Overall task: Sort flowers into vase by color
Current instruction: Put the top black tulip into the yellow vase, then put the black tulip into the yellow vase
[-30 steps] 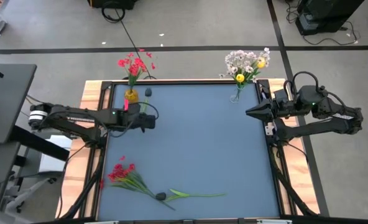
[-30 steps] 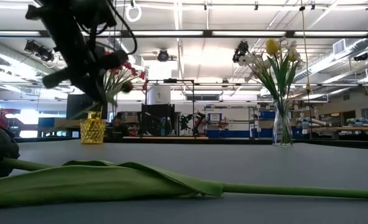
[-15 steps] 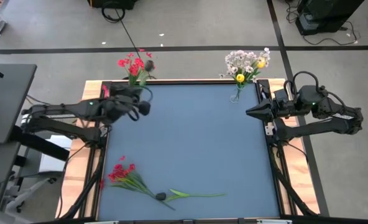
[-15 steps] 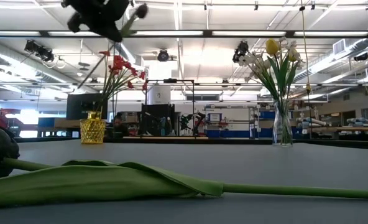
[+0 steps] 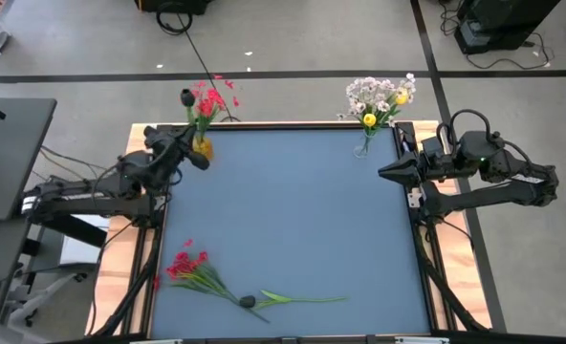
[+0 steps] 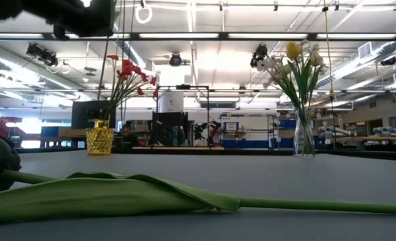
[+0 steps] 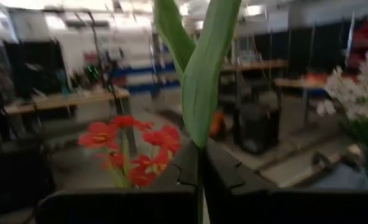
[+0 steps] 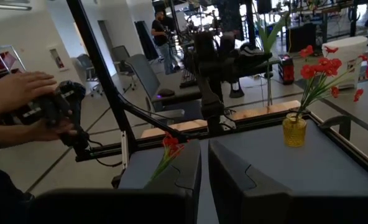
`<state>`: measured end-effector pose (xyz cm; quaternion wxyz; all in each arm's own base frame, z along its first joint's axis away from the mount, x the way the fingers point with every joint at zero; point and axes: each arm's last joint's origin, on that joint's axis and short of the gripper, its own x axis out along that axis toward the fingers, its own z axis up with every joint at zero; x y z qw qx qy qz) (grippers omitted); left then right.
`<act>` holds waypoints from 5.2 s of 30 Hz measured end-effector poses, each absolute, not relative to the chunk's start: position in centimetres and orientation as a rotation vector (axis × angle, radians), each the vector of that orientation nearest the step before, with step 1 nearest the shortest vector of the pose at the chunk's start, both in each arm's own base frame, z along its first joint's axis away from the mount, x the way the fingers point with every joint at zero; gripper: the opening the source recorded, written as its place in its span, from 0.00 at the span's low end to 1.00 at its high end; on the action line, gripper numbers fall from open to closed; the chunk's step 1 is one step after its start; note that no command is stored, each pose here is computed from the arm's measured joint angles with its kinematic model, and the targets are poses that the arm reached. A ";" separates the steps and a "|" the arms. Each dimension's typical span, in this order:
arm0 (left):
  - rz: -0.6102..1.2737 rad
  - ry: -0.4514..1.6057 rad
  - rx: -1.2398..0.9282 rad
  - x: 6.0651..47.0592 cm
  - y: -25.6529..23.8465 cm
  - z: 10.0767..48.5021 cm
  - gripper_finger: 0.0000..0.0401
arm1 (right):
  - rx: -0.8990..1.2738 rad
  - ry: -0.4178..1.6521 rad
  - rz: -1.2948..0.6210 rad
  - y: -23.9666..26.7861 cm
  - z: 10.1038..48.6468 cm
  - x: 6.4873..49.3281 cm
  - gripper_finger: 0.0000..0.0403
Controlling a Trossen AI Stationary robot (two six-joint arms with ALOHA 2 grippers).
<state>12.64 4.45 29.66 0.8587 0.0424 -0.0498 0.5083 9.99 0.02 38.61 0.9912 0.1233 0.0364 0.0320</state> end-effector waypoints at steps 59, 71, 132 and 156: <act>1.395 0.102 -0.162 11.3 11.0 27.2 0.55 | 0.247 0.073 0.064 0.0 38.6 10.0 0.10; 1.241 0.415 -0.729 8.7 6.8 34.1 0.52 | 0.247 0.073 0.064 0.0 38.6 10.0 0.10; 0.449 0.553 -1.370 24.9 -14.0 23.2 0.39 | 0.247 0.073 0.064 0.0 38.6 10.0 0.10; -0.002 0.291 -1.078 27.3 -9.5 28.9 0.39 | 0.649 0.075 0.015 0.0 37.8 15.2 0.10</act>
